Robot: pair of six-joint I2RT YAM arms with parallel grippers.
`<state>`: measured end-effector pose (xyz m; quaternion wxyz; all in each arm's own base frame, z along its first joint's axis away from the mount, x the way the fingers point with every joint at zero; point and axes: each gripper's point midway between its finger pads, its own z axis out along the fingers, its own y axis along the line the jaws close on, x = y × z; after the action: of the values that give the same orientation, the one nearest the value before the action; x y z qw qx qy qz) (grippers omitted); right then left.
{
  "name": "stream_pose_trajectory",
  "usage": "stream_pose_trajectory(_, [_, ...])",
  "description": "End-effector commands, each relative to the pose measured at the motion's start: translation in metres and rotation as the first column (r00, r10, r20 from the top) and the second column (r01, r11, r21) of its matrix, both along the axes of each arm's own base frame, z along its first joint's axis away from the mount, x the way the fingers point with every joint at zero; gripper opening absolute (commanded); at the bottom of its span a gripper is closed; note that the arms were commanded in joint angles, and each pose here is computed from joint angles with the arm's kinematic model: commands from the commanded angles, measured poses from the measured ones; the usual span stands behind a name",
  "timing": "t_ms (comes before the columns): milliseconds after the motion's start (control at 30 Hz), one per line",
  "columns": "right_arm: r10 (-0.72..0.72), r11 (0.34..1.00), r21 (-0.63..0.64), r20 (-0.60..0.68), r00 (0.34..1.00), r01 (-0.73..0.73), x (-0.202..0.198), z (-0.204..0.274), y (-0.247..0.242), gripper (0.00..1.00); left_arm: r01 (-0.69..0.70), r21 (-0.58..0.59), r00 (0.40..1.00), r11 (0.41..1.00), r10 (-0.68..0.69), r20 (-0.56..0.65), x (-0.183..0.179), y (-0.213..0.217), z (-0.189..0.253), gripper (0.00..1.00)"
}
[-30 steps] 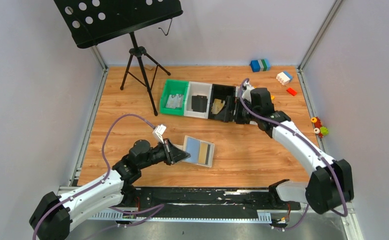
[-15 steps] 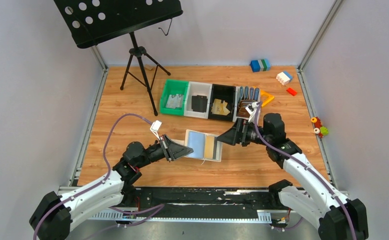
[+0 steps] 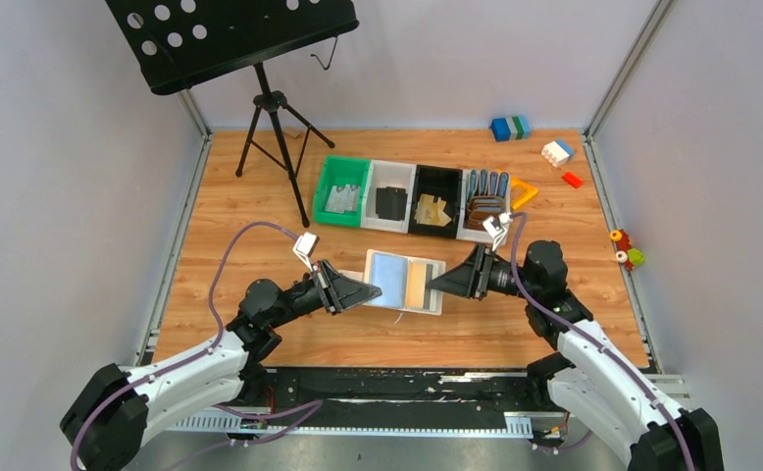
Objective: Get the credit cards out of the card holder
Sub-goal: Remove the credit card from the card holder.
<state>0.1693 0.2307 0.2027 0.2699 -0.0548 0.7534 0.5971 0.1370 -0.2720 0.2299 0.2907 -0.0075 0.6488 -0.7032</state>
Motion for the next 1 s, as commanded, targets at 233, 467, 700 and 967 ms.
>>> stream_pose_trajectory(233, [0.045,0.994,0.100,0.040,0.998,-0.049,-0.018,0.023,0.001,0.29,0.011,-0.079,0.998,0.997,-0.006,0.065,-0.003,0.002,0.027,0.00])
stream_pose_trajectory(467, [0.056,0.991,0.120,0.040,0.998,-0.061,-0.021,0.027,0.001,0.20,0.008,-0.072,0.998,0.997,-0.003,0.060,-0.002,0.002,0.023,0.00])
stream_pose_trajectory(700, [0.063,0.988,0.137,0.044,0.997,-0.069,-0.024,0.033,0.000,0.01,-0.004,-0.035,0.998,0.999,0.006,0.057,0.001,0.001,0.014,0.00])
stream_pose_trajectory(967, [0.016,0.992,0.122,-0.015,1.000,-0.014,-0.021,0.027,-0.002,0.00,-0.055,0.080,0.997,0.995,0.052,0.050,0.013,-0.001,-0.006,0.00])
